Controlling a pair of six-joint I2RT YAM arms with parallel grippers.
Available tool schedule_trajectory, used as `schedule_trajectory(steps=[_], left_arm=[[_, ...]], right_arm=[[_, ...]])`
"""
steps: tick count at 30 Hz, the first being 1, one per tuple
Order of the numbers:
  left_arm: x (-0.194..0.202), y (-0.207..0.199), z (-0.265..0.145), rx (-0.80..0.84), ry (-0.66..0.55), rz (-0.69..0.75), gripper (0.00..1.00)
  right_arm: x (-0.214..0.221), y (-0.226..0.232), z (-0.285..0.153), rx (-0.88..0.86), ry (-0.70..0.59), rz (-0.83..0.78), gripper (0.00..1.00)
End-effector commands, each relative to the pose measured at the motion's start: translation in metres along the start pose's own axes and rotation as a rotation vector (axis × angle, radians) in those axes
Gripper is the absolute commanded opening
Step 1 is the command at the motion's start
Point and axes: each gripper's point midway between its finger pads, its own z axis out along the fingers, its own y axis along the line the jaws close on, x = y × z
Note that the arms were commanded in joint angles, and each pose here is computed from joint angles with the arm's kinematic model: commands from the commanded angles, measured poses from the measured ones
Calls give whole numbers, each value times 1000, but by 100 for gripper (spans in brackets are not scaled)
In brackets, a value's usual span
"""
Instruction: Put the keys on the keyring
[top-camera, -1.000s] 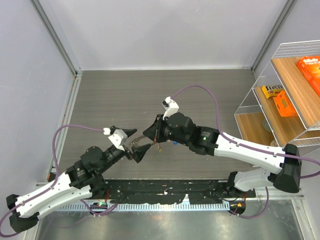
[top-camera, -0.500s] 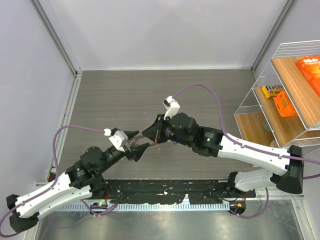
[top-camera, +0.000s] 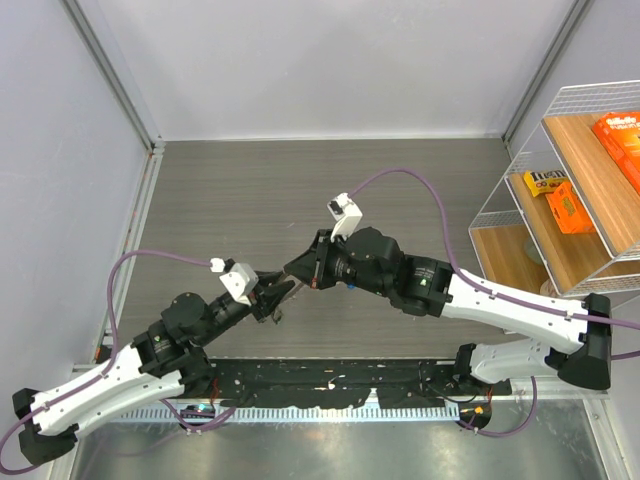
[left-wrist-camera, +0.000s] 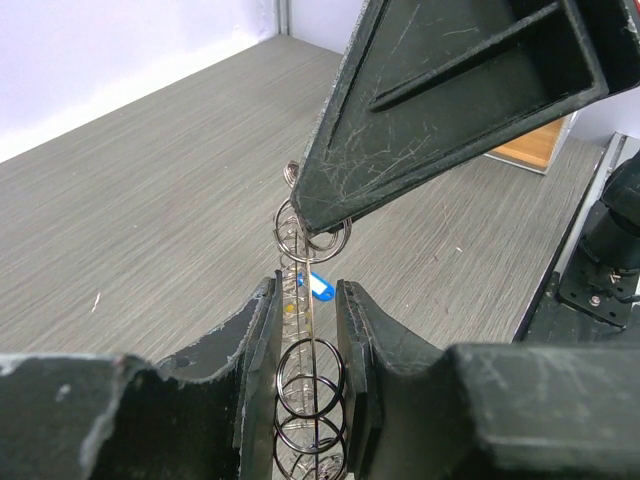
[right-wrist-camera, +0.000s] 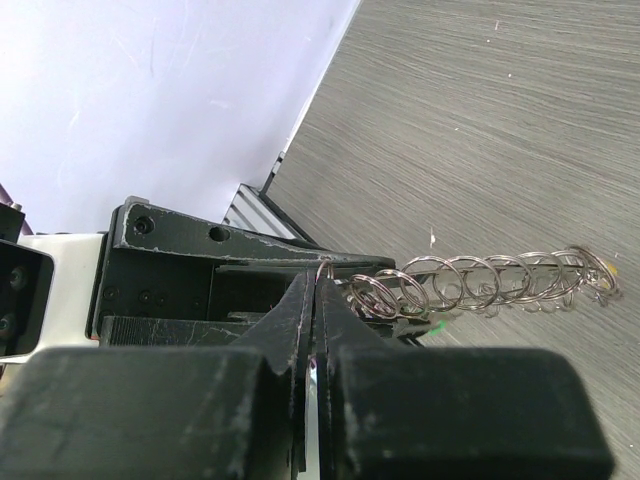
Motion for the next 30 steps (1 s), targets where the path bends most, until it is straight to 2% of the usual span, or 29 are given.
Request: schedule_trajectory(steps=[1, 2, 3, 14, 24, 30], left_arm=[[-29, -5, -2, 26, -84, -3, 12], [-30, -5, -3, 28, -90, -6, 4], [-31, -5, -4, 28, -94, -11, 0], [-48, -13, -12, 79, -153, -22, 0], [-52, -21, -13, 123, -158, -32, 0], [-55, -22, -19, 131, -168, -32, 0]], right_arm=[[-36, 45, -21, -142, -102, 25, 6], [-35, 45, -21, -143, -96, 27, 6], [-34, 44, -22, -145, -94, 26, 6], [-10, 38, -26, -171, -17, -16, 5], [4, 36, -27, -189, 37, -61, 6], [4, 33, -33, -182, 37, -73, 22]])
